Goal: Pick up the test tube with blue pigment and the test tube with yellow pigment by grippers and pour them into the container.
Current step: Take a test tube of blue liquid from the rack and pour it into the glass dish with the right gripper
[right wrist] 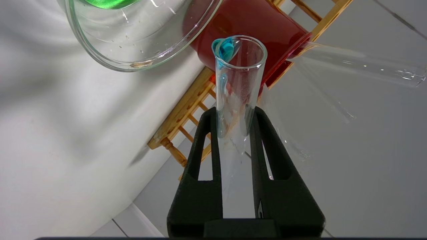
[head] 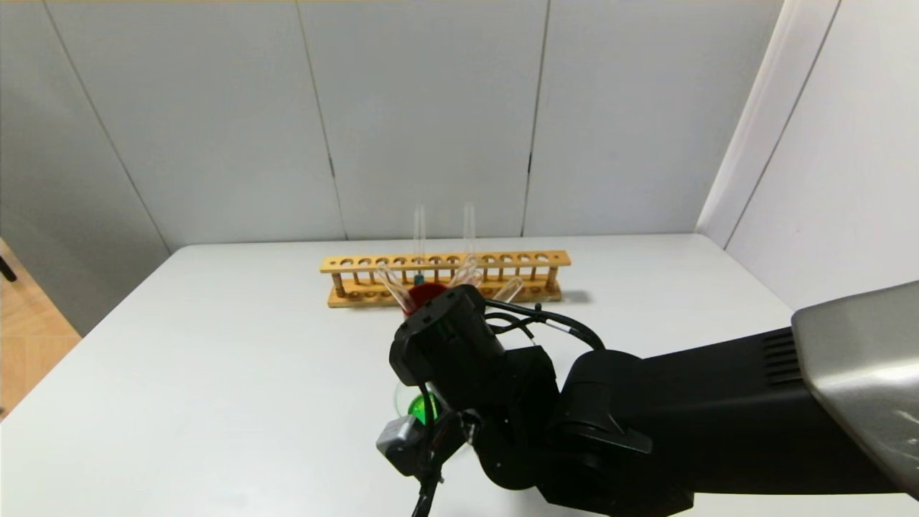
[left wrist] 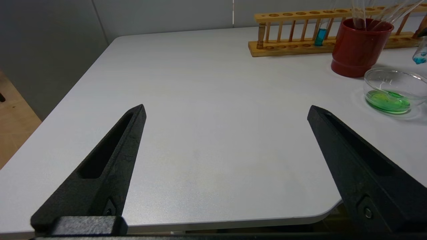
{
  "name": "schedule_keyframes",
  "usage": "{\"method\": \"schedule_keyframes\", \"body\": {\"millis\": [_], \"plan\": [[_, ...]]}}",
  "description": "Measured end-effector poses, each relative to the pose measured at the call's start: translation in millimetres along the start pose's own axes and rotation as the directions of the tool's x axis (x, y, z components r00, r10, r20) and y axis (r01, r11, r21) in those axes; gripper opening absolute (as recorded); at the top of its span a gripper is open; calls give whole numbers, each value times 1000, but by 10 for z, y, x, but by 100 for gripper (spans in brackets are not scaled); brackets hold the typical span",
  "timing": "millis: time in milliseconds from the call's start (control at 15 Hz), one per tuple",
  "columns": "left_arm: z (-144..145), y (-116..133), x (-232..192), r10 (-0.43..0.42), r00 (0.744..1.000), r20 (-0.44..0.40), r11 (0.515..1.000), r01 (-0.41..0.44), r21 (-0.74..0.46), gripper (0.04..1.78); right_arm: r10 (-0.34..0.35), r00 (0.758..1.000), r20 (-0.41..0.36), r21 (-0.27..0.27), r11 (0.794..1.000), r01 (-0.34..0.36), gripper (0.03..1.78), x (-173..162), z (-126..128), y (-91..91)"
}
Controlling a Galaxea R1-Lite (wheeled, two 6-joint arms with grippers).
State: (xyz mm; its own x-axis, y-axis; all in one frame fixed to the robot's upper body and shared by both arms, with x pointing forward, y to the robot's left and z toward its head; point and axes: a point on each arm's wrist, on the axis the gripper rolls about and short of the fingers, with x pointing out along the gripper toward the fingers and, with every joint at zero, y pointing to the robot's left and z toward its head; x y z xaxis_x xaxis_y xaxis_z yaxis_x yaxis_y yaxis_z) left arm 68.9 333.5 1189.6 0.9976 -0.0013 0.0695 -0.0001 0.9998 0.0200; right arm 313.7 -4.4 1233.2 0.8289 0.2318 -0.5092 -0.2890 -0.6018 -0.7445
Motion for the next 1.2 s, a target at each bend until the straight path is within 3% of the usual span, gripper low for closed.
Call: {"method": "schedule_keyframes", "body": {"millis": [1200], "plan": [[0, 0, 0, 0, 1000, 0, 1000, 0, 0, 171, -8, 1000, -26, -77, 997, 6, 27, -98, 125, 8]]}}
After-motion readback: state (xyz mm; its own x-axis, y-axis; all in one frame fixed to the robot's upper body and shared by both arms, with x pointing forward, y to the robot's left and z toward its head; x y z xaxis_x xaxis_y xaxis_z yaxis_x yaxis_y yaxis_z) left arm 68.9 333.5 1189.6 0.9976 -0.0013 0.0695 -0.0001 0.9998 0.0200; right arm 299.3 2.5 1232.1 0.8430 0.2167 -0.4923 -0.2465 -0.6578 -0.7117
